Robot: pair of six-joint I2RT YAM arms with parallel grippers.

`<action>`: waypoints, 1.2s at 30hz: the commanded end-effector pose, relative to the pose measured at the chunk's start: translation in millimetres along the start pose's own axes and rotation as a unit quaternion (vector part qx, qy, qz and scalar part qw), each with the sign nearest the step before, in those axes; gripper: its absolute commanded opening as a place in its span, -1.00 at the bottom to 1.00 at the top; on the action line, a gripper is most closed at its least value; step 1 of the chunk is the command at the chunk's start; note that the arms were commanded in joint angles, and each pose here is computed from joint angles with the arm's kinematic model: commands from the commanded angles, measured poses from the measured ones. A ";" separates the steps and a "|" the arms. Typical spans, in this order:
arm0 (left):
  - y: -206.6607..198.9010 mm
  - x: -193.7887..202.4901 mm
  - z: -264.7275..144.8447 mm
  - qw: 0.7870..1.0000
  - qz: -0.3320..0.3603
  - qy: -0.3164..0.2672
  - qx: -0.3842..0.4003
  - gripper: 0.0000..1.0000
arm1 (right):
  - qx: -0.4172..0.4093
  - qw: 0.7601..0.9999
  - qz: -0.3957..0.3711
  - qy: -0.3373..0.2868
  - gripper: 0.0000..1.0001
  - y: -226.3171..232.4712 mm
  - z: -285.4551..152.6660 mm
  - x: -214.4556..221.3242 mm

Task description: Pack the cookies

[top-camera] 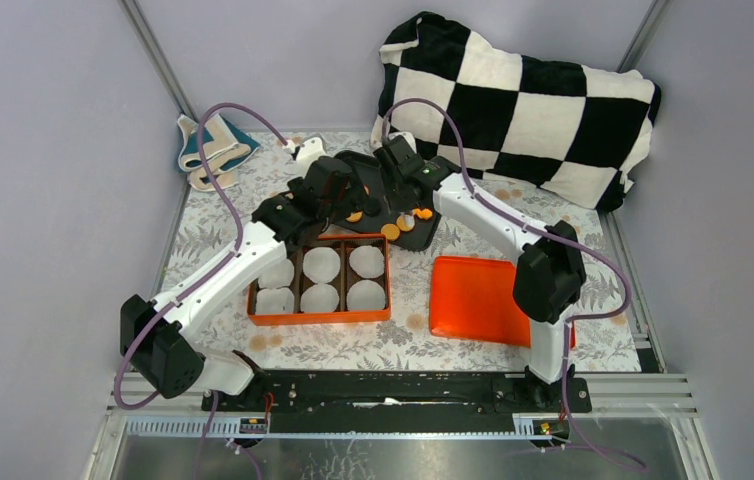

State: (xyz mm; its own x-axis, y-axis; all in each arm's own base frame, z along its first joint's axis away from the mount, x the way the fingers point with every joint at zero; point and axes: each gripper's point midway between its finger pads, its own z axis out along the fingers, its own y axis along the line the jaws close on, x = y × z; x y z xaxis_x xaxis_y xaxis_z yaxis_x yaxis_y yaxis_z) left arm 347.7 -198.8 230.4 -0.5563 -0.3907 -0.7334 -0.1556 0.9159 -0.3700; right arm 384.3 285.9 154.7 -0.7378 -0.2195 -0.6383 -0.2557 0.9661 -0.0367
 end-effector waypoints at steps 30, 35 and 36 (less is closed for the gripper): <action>19.8 -7.4 8.8 0.999 -0.031 0.009 0.021 0.82 | 0.027 0.997 0.024 0.068 -1.00 -14.7 66.4 11.5; 22.7 -41.2 -0.9 0.998 -0.051 -0.014 0.031 0.84 | 0.008 0.999 0.036 0.017 -1.00 -21.0 24.4 -7.4; 25.5 -51.4 -0.8 0.997 -0.064 -0.017 0.036 0.85 | -0.002 0.999 0.039 0.004 -1.00 -20.6 14.0 -12.3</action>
State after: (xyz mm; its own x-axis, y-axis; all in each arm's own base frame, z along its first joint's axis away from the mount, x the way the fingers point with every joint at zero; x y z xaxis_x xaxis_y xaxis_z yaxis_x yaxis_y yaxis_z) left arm 353.7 -170.4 213.3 -0.5878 -0.4441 -0.6762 -0.1935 0.8888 -0.4155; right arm 410.1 275.9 74.7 -0.8399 -0.2108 -0.5002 -0.2071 0.9762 -0.0635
